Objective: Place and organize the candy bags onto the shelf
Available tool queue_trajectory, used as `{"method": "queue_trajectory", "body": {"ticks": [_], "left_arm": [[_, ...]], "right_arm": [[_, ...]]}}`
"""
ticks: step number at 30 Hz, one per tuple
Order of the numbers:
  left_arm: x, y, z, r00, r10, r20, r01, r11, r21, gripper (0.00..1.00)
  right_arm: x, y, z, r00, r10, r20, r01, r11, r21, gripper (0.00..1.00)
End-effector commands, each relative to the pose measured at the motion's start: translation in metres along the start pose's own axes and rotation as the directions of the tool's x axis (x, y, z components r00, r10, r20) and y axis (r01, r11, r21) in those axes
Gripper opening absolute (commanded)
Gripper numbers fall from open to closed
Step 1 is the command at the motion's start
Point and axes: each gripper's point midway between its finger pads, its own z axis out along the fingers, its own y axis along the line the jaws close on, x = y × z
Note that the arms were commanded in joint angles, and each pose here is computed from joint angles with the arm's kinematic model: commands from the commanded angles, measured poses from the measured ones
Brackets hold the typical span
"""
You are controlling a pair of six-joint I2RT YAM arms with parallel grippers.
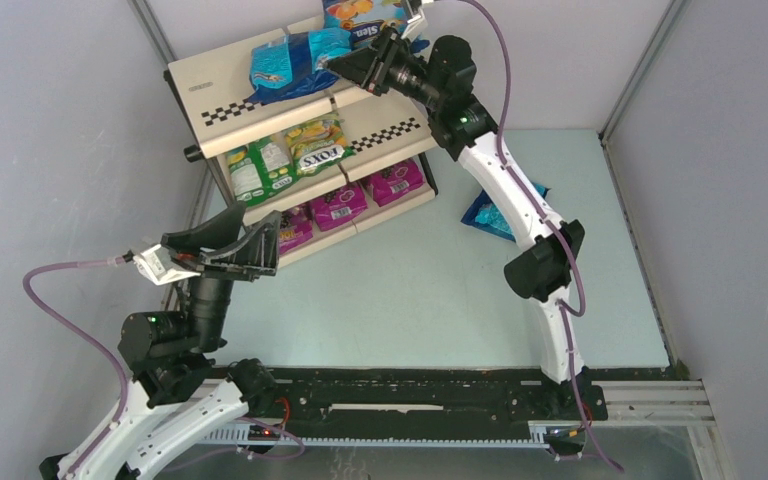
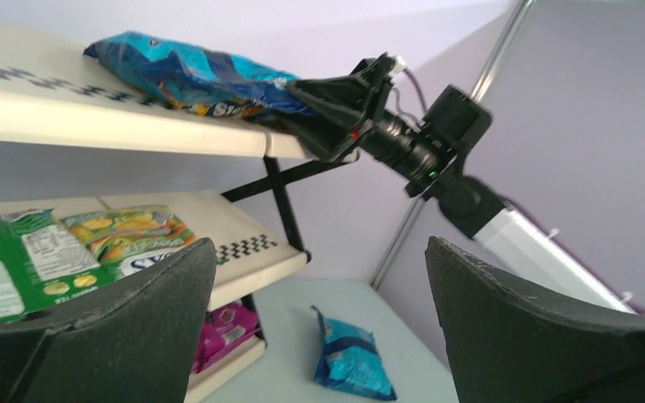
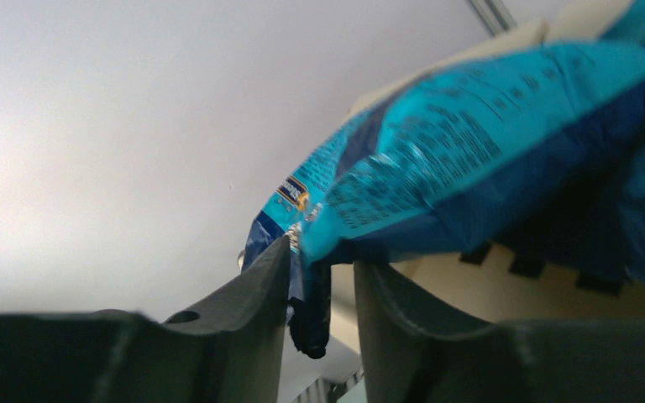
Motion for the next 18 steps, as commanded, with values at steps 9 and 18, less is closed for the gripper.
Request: {"method": "queue_trajectory", "body": {"ticks": [9,18], "left_arm": [[-0.034,-0.006,0.030,0.984,0.149,-0.102,-0.157,0.984,-0.078,1.00],[-0.075,-0.002,0.070,0.937,0.286,-0.202,-0.328,0.919,-0.220,1.00]], "right_arm": [[-0.038,0.039,-0.131,0.997,-0.066,0.050,0.054,0.976,0.211,0.91],[-0.066,0.014,-0.135,0.984,-0.126,0.128,0.087,0.958,0.275,0.89]]}}
